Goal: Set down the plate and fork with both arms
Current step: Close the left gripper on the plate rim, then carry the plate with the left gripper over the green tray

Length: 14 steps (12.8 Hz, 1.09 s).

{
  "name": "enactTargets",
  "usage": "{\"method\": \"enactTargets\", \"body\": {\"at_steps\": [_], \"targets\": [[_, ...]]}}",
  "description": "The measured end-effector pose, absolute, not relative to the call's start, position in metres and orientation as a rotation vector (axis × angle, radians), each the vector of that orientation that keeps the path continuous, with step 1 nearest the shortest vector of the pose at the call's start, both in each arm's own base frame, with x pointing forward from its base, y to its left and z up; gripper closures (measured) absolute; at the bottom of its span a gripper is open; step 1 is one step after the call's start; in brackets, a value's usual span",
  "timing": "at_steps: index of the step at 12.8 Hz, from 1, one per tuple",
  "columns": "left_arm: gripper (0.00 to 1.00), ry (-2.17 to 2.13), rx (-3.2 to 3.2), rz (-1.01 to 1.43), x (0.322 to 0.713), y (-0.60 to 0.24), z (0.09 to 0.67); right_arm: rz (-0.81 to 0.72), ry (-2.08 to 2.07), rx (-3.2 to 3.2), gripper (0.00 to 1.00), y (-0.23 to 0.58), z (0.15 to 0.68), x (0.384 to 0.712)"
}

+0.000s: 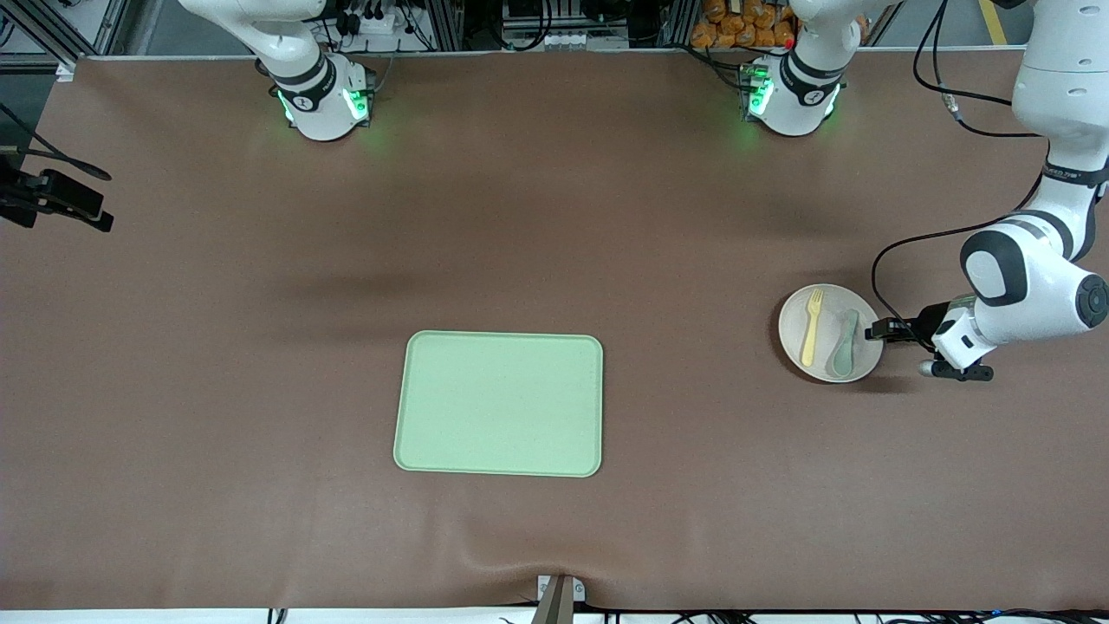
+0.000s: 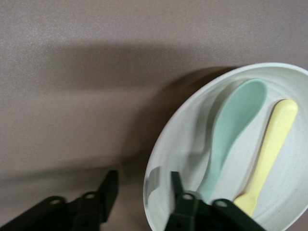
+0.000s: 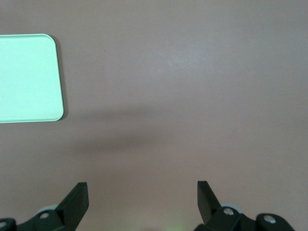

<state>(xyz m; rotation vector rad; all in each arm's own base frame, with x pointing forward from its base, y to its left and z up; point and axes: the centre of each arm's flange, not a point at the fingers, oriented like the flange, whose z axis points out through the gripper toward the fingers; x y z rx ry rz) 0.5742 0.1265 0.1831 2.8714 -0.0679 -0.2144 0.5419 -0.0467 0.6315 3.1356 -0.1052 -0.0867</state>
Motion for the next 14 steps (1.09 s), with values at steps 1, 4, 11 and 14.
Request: {"method": "enactTargets", "body": {"at_steps": [1,4,11,14], "targets": [[0.54,-0.067,2.871,-0.217,0.574,0.127,0.182,-0.087,-0.105,3.136,0.0,-0.047,0.631,0.542],[0.7,-0.069,2.869,-0.222,0.574,0.126,0.18,-0.087,-0.105,3.136,0.0,-0.047,0.631,0.542],[0.95,-0.099,2.864,-0.215,0.576,0.123,0.184,-0.09,-0.105,3.136,0.0,-0.047,0.631,0.542],[0.95,-0.134,2.848,-0.22,0.577,0.112,0.184,-0.092,-0.105,3.136,0.0,-0.047,0.631,0.542]]}}
